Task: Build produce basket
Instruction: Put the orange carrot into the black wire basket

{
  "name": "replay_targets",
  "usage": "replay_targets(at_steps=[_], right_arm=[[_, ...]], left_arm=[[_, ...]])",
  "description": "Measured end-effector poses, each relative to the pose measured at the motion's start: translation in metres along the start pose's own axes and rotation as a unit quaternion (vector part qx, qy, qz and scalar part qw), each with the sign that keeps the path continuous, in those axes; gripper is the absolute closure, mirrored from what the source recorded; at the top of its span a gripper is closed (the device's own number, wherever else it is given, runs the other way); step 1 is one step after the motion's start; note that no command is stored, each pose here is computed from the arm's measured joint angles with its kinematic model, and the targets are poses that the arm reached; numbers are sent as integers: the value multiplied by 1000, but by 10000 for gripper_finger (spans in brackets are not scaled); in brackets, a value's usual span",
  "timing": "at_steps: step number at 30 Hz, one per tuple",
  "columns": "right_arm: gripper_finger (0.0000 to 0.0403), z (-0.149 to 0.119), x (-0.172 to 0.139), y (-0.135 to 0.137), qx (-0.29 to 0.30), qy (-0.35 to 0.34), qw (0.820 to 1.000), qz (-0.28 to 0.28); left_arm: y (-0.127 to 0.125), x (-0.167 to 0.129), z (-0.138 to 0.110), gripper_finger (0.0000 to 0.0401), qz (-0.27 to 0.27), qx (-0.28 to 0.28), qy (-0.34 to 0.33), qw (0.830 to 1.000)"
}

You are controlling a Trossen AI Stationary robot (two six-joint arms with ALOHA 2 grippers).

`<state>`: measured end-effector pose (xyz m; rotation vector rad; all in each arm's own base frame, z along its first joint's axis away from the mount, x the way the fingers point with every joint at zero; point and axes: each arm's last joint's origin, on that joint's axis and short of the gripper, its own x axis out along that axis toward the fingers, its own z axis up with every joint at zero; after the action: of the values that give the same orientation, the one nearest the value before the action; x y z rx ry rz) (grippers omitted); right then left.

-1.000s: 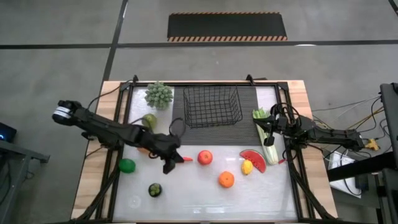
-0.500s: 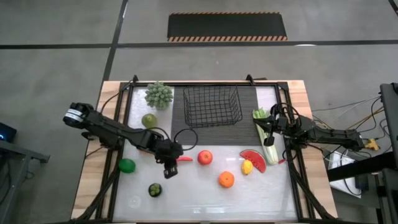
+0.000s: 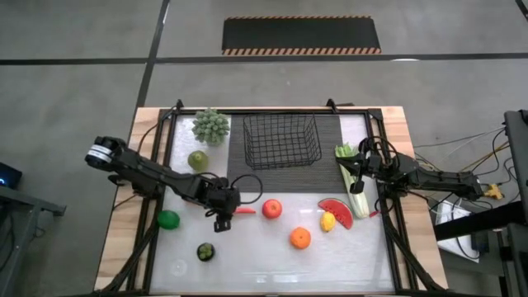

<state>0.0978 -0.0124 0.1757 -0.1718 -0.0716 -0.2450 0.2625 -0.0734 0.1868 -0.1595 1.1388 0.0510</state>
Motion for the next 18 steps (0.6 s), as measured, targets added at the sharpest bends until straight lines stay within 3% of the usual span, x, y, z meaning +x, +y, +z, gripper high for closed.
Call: replay_targets(at_steps=[12,18], right_arm=[[394,0,0,0,0,2,1000,0],[394,0,0,0,0,2,1000,0]], left_arm=[[0,28,-7,187,10,7,45,999],[-2,36,-9,225,0,7,64,998]])
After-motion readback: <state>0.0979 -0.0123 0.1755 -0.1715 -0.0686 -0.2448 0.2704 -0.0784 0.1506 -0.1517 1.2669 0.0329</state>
